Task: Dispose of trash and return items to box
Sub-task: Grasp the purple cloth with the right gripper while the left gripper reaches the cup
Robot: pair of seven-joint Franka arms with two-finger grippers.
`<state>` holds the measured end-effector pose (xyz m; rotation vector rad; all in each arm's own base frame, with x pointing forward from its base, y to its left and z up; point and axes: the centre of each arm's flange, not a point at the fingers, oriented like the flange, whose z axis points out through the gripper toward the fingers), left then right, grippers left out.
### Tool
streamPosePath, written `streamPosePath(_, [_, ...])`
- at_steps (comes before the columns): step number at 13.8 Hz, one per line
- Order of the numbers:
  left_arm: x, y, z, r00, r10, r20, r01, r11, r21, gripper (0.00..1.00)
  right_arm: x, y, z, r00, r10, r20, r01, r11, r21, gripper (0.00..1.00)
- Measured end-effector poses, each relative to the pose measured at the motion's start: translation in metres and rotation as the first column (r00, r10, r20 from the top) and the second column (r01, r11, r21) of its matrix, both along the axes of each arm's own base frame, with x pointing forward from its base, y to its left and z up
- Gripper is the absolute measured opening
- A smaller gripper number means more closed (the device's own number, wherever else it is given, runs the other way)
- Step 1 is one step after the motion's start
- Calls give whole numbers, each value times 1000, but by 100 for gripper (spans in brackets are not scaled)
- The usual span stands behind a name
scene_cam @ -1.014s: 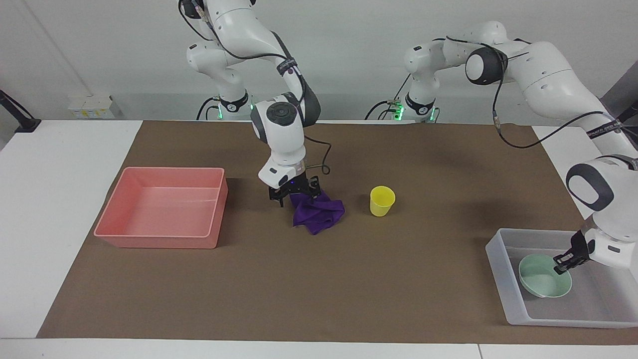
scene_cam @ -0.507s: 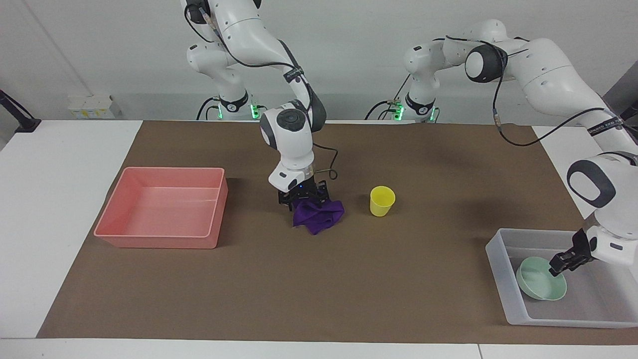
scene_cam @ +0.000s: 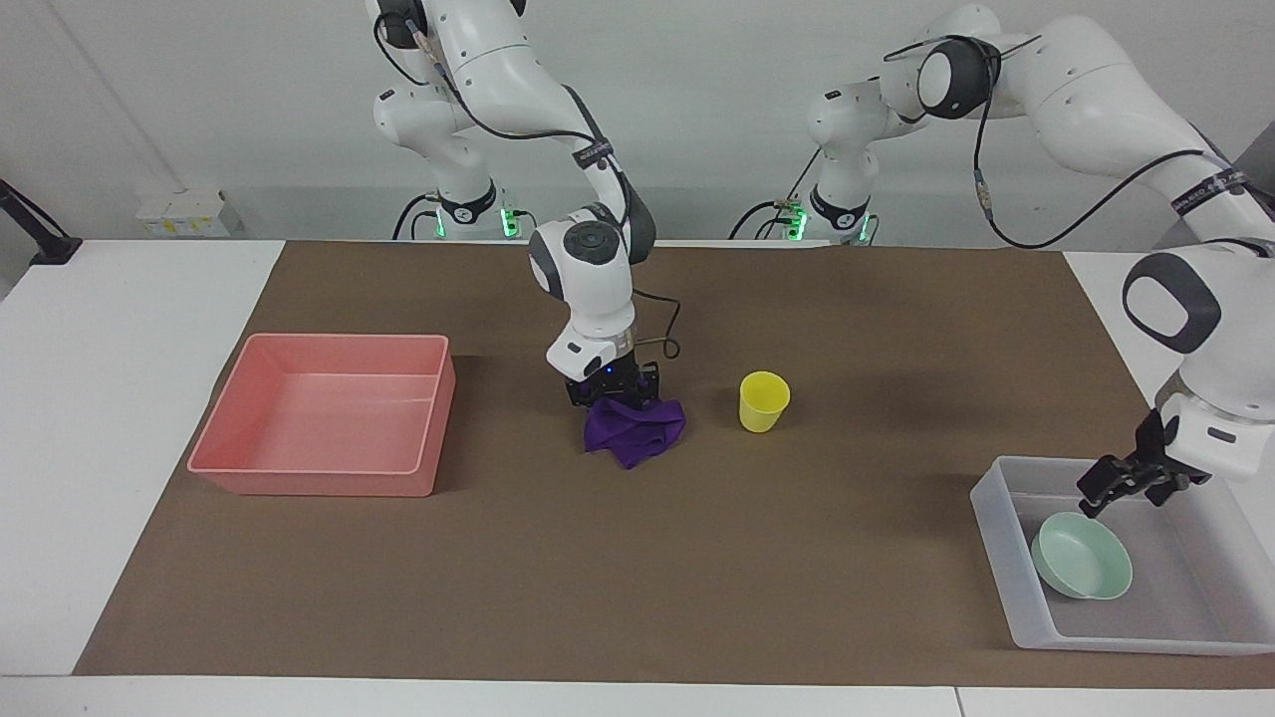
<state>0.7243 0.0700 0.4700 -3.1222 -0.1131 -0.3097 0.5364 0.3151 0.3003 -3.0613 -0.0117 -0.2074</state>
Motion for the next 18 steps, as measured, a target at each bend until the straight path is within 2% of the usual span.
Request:
streamPosePath(3, [-34,-45,8,997,-61,-39,61,998,10,100,-4,7,3,999,-33,-1,33,999,8,25])
streamPosePath(5, [-54,-74,6,994,-90,-67,91,996,13,100,-4,4,11,999,-38,-14,38,999,-1,5])
streamPosePath(7, [-69,-111,-5,992,-95,-81,96,995,9,100,-2,-2,28,998,-48,-37,48,999,-17,3])
streamPosePath(9, [-82,-160,-23,990,-119,-69,120,993,3,100,2,-7,53,997,-59,-55,58,998,-29,3])
streamPosePath(12, [-109,-224,-52,982,-183,-41,183,983,-5,100,11,-24,94,994,-93,-51,92,996,-22,3])
streamPosePath(18, [-167,-281,-90,958,-285,-10,285,958,-5,100,17,-51,194,981,-184,-68,183,983,-19,3])
